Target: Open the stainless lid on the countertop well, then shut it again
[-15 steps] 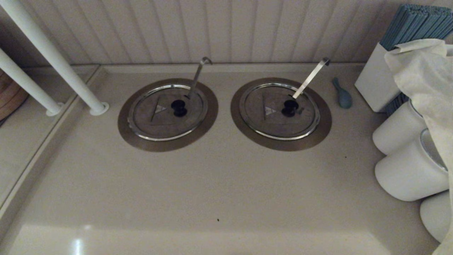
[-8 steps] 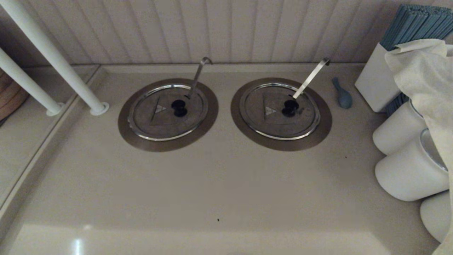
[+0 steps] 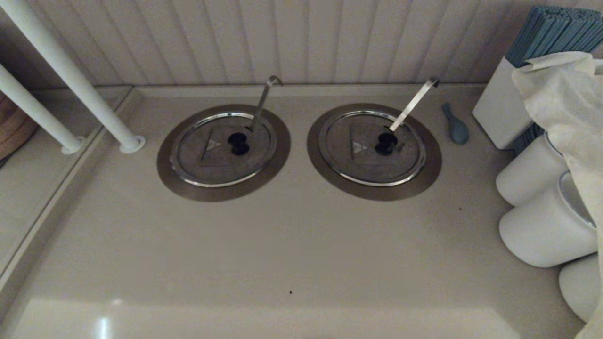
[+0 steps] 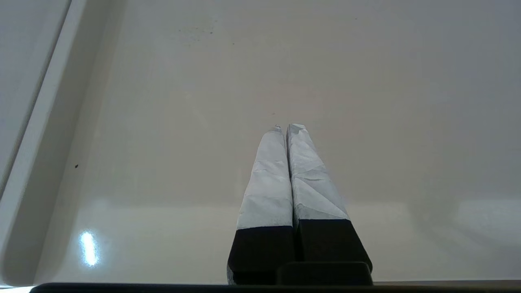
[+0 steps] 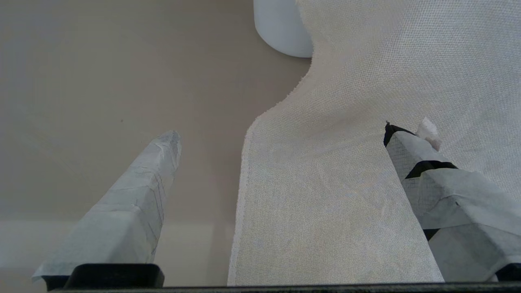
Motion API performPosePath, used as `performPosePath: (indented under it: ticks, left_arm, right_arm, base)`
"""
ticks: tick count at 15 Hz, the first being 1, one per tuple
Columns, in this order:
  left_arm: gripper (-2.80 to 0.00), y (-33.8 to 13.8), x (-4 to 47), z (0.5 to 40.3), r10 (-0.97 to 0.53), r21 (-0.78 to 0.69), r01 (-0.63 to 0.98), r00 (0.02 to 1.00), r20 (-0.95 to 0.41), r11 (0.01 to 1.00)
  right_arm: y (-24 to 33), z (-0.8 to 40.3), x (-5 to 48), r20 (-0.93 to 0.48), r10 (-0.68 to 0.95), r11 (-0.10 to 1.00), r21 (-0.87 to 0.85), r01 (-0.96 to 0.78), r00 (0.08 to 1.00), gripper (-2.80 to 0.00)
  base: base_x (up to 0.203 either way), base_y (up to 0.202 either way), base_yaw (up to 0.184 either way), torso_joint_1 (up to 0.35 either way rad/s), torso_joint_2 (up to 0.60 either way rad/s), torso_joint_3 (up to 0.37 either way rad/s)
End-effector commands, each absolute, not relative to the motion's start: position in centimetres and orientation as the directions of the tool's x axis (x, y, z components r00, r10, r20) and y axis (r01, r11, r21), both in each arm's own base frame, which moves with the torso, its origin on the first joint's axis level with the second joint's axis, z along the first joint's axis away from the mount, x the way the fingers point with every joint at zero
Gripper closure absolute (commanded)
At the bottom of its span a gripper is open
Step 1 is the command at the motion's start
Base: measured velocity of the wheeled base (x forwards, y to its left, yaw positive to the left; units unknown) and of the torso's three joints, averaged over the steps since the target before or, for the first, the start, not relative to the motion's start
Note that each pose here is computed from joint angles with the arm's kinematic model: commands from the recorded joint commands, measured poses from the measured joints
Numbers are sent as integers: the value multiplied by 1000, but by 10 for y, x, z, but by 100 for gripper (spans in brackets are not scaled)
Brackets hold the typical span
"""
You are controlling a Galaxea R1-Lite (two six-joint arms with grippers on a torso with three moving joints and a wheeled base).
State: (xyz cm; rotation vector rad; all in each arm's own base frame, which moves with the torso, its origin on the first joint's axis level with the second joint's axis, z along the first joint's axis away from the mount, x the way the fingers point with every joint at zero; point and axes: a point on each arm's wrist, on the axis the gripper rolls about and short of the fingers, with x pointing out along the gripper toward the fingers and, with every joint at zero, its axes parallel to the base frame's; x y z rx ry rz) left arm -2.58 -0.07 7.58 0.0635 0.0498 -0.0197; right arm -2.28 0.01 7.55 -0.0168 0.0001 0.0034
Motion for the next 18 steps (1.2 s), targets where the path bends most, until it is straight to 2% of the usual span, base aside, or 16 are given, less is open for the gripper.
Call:
performPosePath:
  ticks: [1, 18]
  left_arm:
    - [0, -1, -25, 76, -18, 63, 22, 998, -55, 998]
    - [0, 0, -25, 76, -6, 47, 8, 999, -53, 999]
  right_arm:
    - [0, 75, -23, -1, 5, 1000, -17, -5, 1000, -280]
    - [0, 75, -23, -3, 5, 1000, -15, -5, 1000, -280]
  base:
    - [0, 0, 0, 0, 0, 0]
    - [0, 0, 0, 0, 0, 0]
